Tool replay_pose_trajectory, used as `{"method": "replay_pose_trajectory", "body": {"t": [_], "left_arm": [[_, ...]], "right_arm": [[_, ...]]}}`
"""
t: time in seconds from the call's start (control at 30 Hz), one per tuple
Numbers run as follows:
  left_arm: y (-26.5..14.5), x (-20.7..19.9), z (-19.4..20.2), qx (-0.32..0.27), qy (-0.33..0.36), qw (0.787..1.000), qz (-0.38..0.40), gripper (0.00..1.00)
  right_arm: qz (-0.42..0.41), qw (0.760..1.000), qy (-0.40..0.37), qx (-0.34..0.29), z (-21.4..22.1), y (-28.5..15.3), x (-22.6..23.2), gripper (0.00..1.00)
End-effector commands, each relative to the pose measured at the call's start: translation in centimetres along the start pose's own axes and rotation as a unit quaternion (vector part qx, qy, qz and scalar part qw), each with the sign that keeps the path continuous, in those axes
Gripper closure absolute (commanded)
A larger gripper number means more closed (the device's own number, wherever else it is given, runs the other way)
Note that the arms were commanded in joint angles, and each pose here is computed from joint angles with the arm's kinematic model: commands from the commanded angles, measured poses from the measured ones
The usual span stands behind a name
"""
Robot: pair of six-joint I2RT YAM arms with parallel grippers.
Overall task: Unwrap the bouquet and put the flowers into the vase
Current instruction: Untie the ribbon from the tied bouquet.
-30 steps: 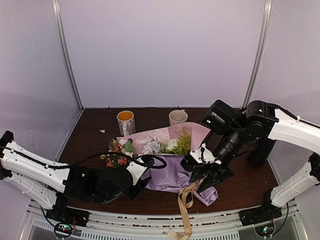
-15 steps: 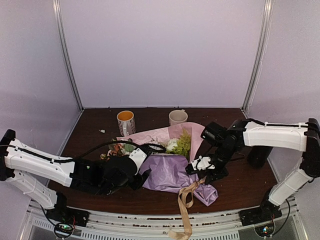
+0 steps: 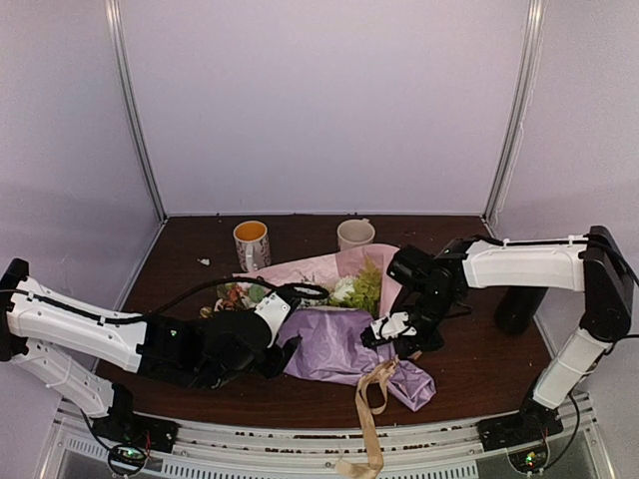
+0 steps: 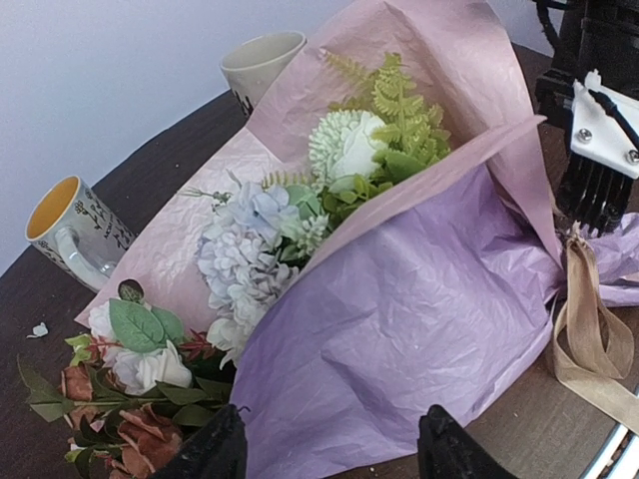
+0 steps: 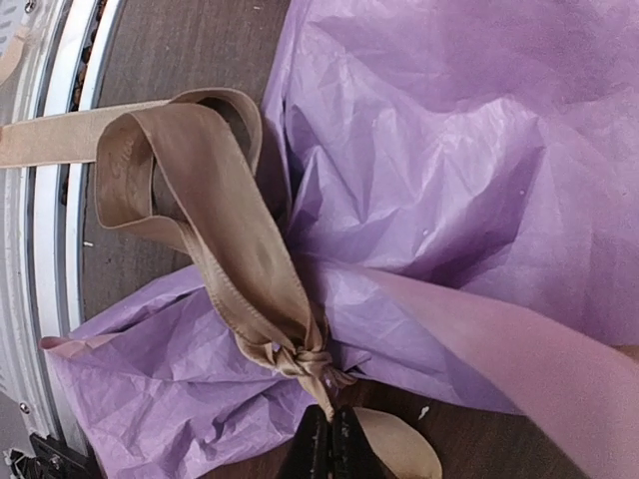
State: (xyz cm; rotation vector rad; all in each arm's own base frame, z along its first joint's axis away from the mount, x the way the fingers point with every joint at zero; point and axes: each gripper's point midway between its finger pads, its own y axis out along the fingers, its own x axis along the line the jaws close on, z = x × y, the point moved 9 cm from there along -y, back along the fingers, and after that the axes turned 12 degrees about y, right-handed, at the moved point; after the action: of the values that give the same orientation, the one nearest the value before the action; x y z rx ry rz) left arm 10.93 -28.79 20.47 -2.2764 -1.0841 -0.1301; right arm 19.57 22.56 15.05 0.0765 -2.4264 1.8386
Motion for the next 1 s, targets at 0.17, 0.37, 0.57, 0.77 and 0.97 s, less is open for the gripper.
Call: {"method": "replay_pose_trajectory", "body": {"t": [0.17, 0.37, 0.57, 0.77, 0.97], "left_arm": [[0.2, 0.7, -1.1, -0.022, -0.008, 1.0, -0.006, 0.39], [0.4, 0.6, -1.3, -0.023, -0.003, 1.0, -0.003, 0.39], [0.4, 0.9, -1.5, -0.025, 0.0, 1.0, -0.006, 0.39], [0.5, 1.0, -1.5, -0.026, 0.001, 1.0, -0.006, 0.39], [0.4, 1.0, -1.6, -0.027, -0.001, 1.0, -0.005, 0.39]], "right_arm": [[0.057, 0.997, -0.004, -0.057, -0.5, -8.1, 2.1, 1.0], [0.092, 0.992, 0.0, -0.089, -0.8, -12.2, 3.1, 1.0], [0.148, 0.979, 0.002, -0.137, -1.2, -16.8, 3.8, 1.0], [0.195, 0.967, 0.004, -0.166, -1.0, -20.5, 4.4, 1.0], [0.221, 0.955, 0.037, -0.192, 0.0, -23.2, 4.0, 1.0]]}}
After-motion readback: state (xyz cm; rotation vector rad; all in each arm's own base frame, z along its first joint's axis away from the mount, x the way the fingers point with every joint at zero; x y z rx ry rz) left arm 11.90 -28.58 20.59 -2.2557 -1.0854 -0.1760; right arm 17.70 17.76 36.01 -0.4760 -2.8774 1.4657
